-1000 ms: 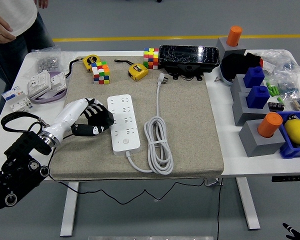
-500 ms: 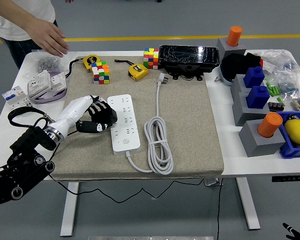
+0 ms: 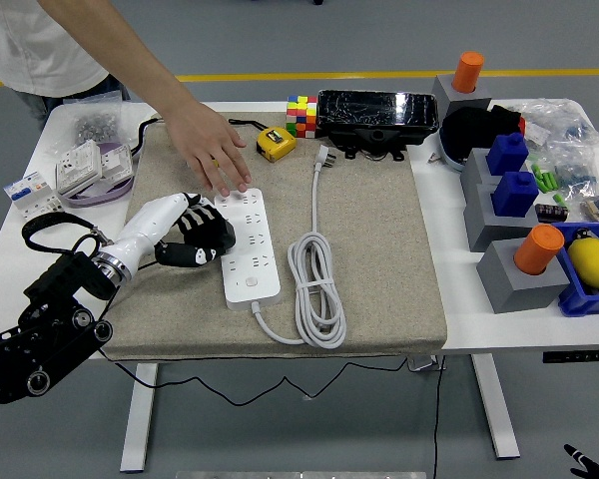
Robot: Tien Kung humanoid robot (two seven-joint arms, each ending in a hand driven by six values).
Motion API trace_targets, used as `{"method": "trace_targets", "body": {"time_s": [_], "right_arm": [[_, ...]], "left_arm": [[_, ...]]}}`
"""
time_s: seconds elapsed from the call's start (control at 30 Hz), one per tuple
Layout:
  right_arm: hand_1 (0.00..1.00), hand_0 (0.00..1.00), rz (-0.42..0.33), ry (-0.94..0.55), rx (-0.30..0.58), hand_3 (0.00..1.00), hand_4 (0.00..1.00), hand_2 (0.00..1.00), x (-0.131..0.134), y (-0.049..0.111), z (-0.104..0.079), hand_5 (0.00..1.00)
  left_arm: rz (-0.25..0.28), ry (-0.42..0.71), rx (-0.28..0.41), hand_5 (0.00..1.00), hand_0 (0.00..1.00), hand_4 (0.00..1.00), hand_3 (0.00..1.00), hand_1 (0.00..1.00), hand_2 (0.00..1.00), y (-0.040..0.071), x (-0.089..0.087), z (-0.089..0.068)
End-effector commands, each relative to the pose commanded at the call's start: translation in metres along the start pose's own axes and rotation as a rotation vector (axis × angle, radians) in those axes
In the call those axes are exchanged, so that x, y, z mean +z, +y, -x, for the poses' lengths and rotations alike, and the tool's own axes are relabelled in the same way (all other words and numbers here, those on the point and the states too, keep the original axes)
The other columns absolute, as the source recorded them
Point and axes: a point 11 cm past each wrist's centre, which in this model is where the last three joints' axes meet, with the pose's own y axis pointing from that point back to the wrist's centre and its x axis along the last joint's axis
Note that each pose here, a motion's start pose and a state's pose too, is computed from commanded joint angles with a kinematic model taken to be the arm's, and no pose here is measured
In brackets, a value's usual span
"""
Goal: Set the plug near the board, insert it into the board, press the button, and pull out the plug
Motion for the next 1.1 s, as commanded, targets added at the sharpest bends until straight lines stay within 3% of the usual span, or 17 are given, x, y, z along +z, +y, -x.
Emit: {"method": "trace_targets", "body": {"time_s": [0.33, 0.37, 0.53, 0.57, 0.73, 0.77, 1.1], "right_arm": [[0.675, 0.581, 0.0, -0.001, 0.0, 0.618, 0.984, 0.687, 0.0001, 0.0, 0.0, 0.522], [0.675, 0.581, 0.0, -0.001, -0.001, 0.619, 0.984, 0.687, 0.0001, 0.0, 0.0001, 0.522], [0.675, 0.581, 0.0, -0.001, -0.001, 0.619, 0.984, 0.687, 0.0002, 0.0, 0.0004, 0.522], [0.675, 0.581, 0.0, -0.001, -0.001, 0.618, 0.984, 0.687, 0.0003, 0.0, 0.0003, 0.522], [0.675, 0.581, 0.0, -0.001, -0.002, 0.618, 0.984, 0.687, 0.0003, -0.0001, 0.0007, 0.522], [0.675, 0.582, 0.0, -0.001, -0.002, 0.619, 0.984, 0.687, 0.0003, -0.0001, 0.0008, 0.522], [0.675, 0.58, 0.001, -0.001, -0.002, 0.619, 0.984, 0.687, 0.0008, 0.0, 0.0006, 0.523]], "left_arm": [[-0.025, -0.023, -0.024, 0.002, 0.388, 0.695, 0.558, 0.465, 0.507, -0.0004, -0.004, 0.0013], [-0.029, -0.026, -0.027, 0.002, 0.463, 0.697, 0.58, 0.514, 0.559, -0.0003, -0.0047, 0.0016], [-0.038, -0.026, -0.032, 0.002, 0.463, 0.697, 0.58, 0.514, 0.559, 0.0003, -0.0065, 0.002], [-0.039, -0.024, -0.033, 0.007, 0.613, 0.905, 0.636, 0.686, 0.663, 0.0004, -0.0067, 0.002], [-0.046, -0.005, -0.033, 0.007, 0.613, 0.905, 0.636, 0.686, 0.663, 0.0006, -0.0077, 0.0015], [-0.048, -0.003, -0.034, 0.087, 0.659, 0.998, 0.783, 0.751, 0.774, 0.0007, -0.0079, 0.0016], [-0.031, 0.047, -0.015, 0.145, 0.635, 0.998, 0.798, 0.76, 0.799, 0.002, -0.0047, 0.0008]]}}
